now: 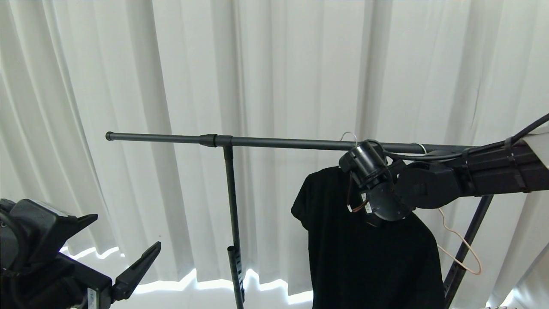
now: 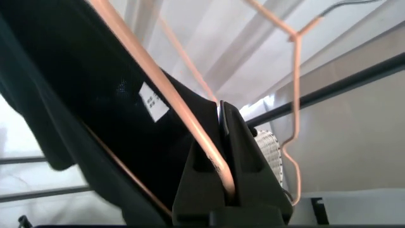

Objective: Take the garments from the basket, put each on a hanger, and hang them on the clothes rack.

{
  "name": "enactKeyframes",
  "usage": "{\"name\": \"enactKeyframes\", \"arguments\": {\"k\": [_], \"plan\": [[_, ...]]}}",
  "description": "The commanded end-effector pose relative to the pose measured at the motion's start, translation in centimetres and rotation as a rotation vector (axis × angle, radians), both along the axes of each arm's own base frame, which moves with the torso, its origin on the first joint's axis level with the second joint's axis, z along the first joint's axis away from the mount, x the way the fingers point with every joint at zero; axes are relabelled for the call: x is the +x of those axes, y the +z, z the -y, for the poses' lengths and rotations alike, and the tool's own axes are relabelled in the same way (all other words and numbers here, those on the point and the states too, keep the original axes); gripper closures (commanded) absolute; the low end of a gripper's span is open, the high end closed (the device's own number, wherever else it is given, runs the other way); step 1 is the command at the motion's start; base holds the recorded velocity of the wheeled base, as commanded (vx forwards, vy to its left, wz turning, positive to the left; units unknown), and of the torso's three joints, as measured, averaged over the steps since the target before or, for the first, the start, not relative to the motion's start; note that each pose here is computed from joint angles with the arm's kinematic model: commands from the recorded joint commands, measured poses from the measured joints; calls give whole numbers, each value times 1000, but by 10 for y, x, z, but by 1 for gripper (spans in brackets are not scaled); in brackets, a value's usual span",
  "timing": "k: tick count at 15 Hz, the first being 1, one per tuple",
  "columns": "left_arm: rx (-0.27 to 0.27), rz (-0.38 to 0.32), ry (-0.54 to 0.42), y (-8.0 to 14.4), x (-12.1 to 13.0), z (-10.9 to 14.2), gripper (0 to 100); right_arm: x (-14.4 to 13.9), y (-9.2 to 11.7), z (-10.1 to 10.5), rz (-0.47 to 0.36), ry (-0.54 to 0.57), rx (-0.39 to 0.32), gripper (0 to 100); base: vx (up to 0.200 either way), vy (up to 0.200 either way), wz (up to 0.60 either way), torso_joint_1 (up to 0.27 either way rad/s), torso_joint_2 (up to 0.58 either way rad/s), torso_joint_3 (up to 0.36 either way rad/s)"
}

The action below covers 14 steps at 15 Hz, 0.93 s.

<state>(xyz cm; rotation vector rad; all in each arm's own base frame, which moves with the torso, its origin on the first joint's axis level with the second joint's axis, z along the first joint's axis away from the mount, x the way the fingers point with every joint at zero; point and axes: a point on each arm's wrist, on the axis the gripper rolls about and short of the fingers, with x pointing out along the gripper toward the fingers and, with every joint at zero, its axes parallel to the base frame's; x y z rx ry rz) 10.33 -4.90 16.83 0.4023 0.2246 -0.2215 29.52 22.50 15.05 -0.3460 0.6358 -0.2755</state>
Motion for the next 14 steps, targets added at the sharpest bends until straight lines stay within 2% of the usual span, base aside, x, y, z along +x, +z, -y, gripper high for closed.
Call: {"name": "enactKeyframes", "arguments": {"k": [1,7,8,10,14], "plan": [[4,-3,0,0,1,0,0,2,-8,-4,-17,3,-12,100,0,0,0,0,0,0],[7,-3,-1,0,2,1,0,1,-8,-5,-14,5,-7,100,0,0,0,0,0,0],[6,-2,-2,1,2,1,0,1,-8,-5,-11,1,-3,0,0,0,0,0,0,0],[4,-1,-2,1,2,1,0,0,-6,-6,3,-13,25,0,0,0,0,0,0,0],[4,-1,-2,1,2,1,0,-12,16,-1,28,4,91,0,0,0,0,0,0,0]]}}
